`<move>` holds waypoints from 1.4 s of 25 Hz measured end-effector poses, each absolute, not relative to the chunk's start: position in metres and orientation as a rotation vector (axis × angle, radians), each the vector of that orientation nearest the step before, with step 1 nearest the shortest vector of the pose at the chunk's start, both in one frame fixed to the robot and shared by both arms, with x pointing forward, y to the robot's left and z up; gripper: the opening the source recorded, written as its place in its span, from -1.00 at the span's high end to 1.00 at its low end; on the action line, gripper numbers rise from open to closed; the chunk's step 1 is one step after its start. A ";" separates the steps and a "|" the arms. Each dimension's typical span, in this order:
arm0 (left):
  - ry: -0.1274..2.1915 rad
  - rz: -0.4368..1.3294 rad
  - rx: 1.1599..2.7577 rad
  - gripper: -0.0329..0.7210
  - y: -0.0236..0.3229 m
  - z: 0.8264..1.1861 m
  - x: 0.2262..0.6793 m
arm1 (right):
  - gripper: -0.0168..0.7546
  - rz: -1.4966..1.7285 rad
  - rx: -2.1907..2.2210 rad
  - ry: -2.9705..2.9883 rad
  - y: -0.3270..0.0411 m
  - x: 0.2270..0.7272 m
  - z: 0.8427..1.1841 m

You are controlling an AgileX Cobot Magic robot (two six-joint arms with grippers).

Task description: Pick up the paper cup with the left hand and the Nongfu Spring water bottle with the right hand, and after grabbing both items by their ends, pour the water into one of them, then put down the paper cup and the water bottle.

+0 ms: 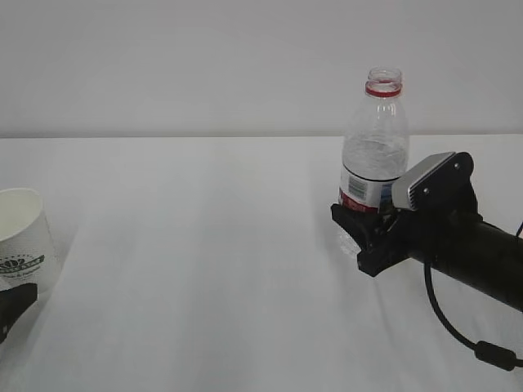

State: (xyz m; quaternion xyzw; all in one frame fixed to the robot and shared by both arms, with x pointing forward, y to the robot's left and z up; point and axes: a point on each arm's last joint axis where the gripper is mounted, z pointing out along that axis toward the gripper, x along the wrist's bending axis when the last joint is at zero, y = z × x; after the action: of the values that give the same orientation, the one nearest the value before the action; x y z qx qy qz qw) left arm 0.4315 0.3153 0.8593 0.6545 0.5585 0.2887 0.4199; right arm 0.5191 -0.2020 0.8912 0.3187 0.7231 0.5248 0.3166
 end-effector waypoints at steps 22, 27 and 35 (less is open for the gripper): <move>1.379 0.752 1.630 -0.76 0.323 0.852 0.458 | -0.21 1.382 0.839 1.904 -0.202 0.519 0.891; 1.354 0.766 1.626 -0.76 0.324 0.853 0.465 | -0.21 1.382 0.839 1.904 -0.202 0.519 0.891; 1.340 0.753 1.601 -0.76 0.326 0.853 0.476 | -0.21 1.382 0.839 1.904 -0.202 0.519 0.891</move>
State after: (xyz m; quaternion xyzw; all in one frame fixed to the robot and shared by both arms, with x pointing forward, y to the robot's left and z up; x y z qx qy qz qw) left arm 0.4756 0.3257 0.8529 0.6460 0.5406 0.3037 0.4451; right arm 0.5191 -0.2020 0.8912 0.3187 0.7231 0.5248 0.3166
